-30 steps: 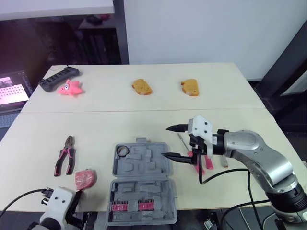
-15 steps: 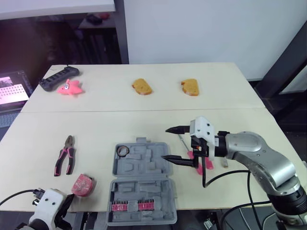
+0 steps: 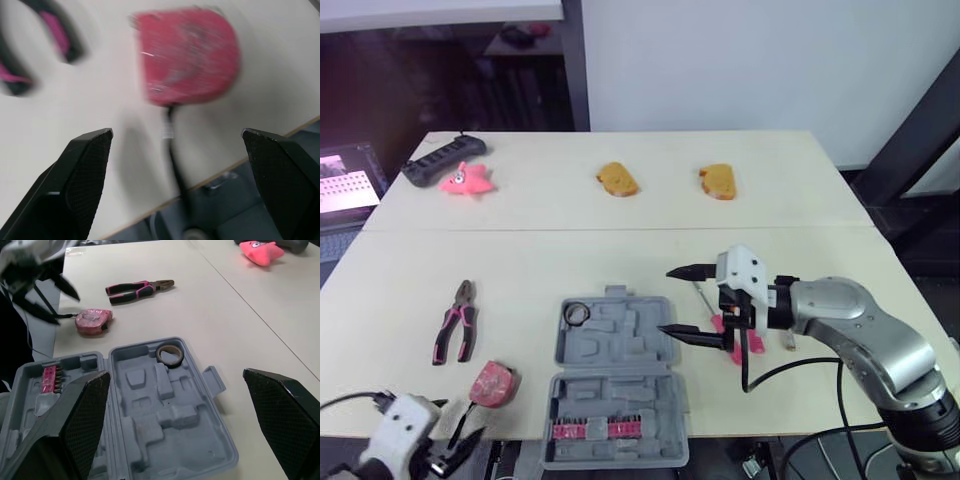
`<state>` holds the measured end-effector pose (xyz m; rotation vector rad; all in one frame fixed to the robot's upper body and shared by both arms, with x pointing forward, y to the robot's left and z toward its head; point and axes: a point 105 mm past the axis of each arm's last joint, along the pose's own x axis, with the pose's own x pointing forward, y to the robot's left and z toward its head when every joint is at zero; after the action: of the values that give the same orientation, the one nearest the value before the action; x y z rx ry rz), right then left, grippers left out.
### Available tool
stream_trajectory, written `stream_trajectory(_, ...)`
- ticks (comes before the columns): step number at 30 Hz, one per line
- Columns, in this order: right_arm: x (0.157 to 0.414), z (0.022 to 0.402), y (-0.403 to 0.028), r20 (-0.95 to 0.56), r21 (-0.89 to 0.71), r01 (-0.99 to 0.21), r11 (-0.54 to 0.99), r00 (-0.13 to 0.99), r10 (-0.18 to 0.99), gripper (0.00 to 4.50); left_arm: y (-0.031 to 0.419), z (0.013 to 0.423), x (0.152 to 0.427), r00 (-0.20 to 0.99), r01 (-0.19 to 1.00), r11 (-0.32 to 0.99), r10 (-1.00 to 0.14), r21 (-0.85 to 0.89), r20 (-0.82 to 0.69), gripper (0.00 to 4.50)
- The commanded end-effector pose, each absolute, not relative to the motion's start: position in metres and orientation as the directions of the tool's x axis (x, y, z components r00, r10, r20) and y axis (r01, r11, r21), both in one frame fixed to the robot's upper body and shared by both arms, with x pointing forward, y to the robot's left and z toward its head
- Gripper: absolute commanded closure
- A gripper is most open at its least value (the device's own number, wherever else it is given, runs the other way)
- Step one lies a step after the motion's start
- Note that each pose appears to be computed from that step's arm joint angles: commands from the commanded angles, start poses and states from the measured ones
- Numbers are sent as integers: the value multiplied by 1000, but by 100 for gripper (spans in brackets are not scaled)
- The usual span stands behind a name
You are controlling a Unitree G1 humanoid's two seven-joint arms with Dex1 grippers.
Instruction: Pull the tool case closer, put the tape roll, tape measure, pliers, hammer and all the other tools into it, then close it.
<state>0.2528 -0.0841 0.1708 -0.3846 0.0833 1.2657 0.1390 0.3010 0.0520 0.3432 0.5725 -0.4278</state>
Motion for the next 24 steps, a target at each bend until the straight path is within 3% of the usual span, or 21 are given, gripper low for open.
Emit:
stream_trajectory(1, 254, 179, -85, -252, -280, -929, 241, 313, 915, 0, 310, 91, 158, 718, 602, 775, -420, 193, -555, 2)
stream_trajectory(5, 260, 181, -82, -238, -292, -925, 244, 317, 918, 0, 309, 114, 167, 452, 848, 522, -625, 89, -636, 2)
stream_trajectory(11, 263, 182, -80, -236, -318, -918, 236, 318, 918, 0, 320, 117, 186, 177, 976, 212, -649, 48, -740, 2)
stream_trajectory(17, 256, 188, -80, -233, -336, -920, 202, 289, 929, 0, 315, 96, 206, 52, 992, -60, -586, 107, -808, 2)
stream_trajectory(24, 240, 195, -73, -224, -333, -927, 170, 253, 941, 0, 292, 75, 220, -5, 976, -171, -642, 137, -766, 2)
